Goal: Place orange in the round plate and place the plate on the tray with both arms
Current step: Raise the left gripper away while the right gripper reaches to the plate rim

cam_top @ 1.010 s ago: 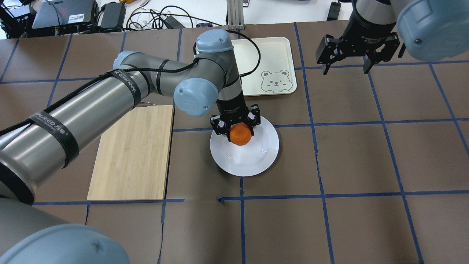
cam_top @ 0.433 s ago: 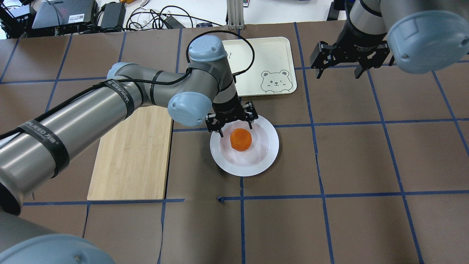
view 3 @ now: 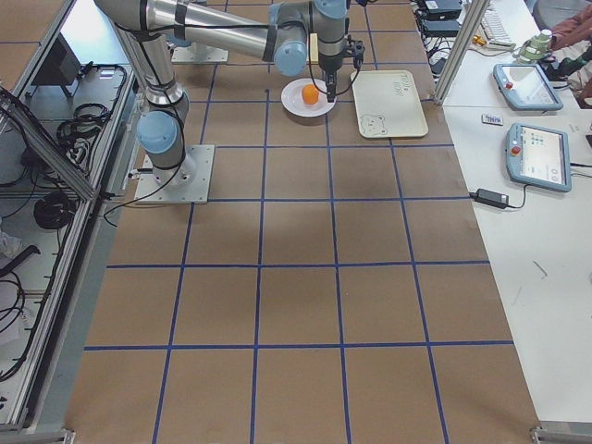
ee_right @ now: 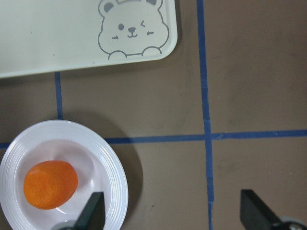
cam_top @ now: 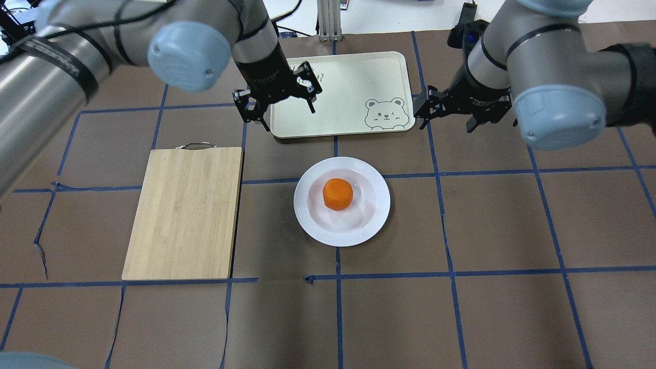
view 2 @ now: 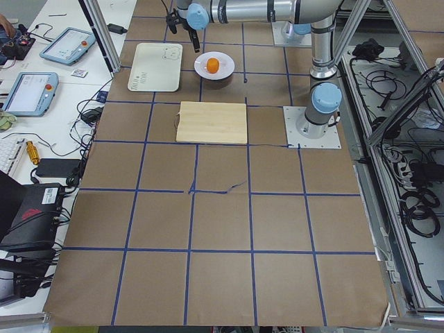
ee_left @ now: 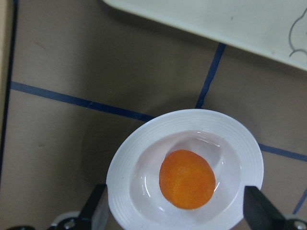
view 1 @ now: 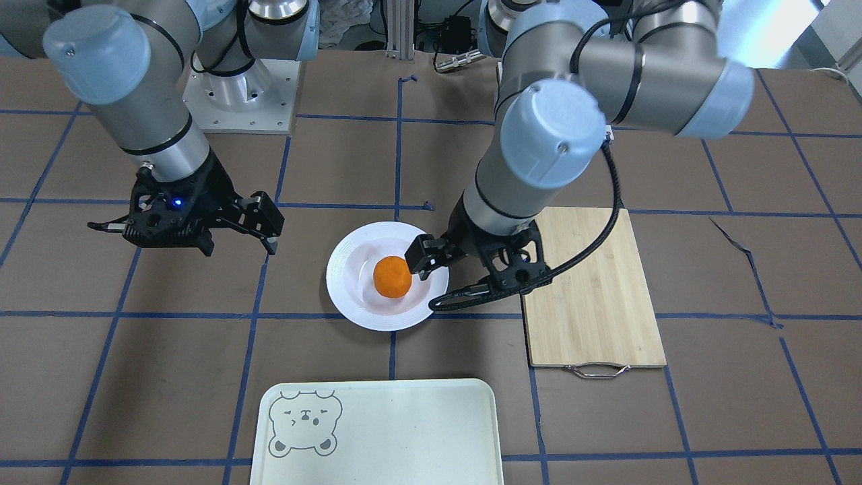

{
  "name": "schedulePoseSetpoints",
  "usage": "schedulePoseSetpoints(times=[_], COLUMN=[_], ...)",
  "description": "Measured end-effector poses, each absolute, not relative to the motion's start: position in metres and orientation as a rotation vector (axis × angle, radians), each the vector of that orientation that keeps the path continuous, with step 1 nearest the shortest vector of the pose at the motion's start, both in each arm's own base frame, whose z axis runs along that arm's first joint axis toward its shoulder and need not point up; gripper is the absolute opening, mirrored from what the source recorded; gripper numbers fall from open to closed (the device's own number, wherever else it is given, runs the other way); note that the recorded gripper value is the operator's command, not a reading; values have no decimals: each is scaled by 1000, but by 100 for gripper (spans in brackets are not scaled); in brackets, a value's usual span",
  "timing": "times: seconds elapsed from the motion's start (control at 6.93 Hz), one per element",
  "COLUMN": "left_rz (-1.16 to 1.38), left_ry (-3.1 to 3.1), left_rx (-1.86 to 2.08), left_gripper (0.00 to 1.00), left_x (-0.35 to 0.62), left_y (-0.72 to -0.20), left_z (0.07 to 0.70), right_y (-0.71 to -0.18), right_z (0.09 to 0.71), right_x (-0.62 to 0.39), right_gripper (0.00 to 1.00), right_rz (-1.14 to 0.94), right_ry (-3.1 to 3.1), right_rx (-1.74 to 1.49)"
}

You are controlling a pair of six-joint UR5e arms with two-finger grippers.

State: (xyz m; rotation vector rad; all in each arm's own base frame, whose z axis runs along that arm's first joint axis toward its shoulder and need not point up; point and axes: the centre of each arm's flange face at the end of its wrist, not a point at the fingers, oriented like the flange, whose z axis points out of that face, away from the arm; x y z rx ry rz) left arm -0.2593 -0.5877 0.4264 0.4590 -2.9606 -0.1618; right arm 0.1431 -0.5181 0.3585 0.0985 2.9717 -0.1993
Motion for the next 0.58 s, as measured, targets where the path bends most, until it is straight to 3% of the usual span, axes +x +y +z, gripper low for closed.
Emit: schedulePoseSetpoints(times=[0.29,0.58], left_rz=[-28,35], left_ry=[-3006,-3026], left_rx=[303,209], left_gripper=[100,100], left_x=[-245,-238], left_y=[-577,-552], left_z=[500,530], right_y=[-484,-466], right_z=[266,204], right_x=[155,178], right_gripper=[100,100], right_rz=[-282,-266], right_ry=[2840,2721], right_rx=[166,321])
